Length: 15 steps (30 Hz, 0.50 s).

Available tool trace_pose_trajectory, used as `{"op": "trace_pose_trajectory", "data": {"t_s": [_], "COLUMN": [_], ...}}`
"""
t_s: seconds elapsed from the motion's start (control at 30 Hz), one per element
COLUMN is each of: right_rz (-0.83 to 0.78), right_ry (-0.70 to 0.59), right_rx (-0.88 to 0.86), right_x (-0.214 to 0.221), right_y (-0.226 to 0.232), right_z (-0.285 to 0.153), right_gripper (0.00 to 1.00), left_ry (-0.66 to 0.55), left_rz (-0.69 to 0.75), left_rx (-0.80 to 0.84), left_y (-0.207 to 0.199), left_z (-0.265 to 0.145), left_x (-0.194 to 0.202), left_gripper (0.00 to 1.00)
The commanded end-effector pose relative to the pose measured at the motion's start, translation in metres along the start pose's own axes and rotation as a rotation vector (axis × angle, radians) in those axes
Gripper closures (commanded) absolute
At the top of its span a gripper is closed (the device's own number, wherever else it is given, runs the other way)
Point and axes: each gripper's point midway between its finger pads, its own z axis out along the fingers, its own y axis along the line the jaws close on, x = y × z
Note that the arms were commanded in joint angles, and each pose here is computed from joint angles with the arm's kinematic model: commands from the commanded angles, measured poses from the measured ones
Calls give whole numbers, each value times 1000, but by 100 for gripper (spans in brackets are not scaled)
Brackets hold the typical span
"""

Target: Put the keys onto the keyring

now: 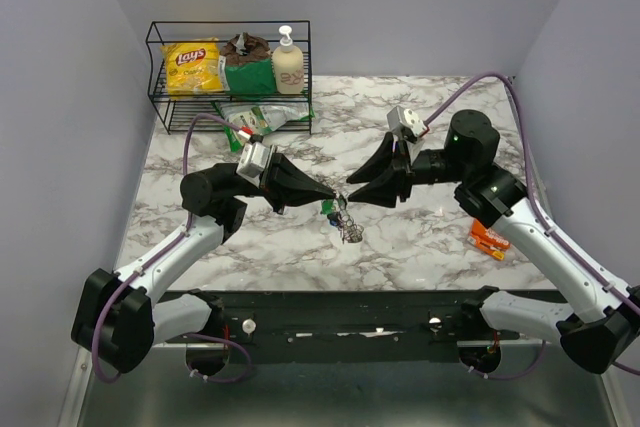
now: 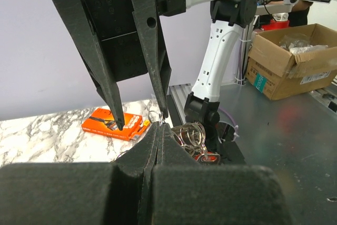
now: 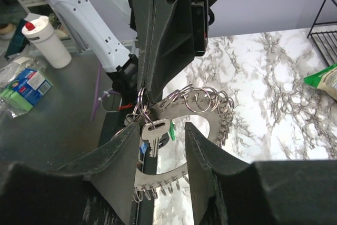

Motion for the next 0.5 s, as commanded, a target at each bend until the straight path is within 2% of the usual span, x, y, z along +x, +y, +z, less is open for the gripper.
{"op": "trace_pose_trajectory", "data": {"t_s": [0.0, 0.13, 0.23, 0.37, 0.47], "right_rz": [-1, 6, 11, 15, 21], "right_ry": [-4, -1, -1, 0, 3], "right_rx": [-47, -57, -57, -57, -59], "right_x": [-5, -4, -3, -1, 1], "right_y": [5, 6, 6, 6, 6], "right_z": [1, 2, 2, 2, 3], "right_gripper": [52, 53, 60, 79, 87], "left_ry": [-23, -21, -22, -23, -27], "left_rz": [69, 60, 55, 57, 60], "left_rx": [22, 23, 22, 20, 17], "left_y": [-3, -3, -3, -2, -2], "left_z": [4, 3, 4, 4, 4], "left_x": [-17, -16, -15, -15, -16], "left_gripper": [100, 100, 100, 100, 100]}}
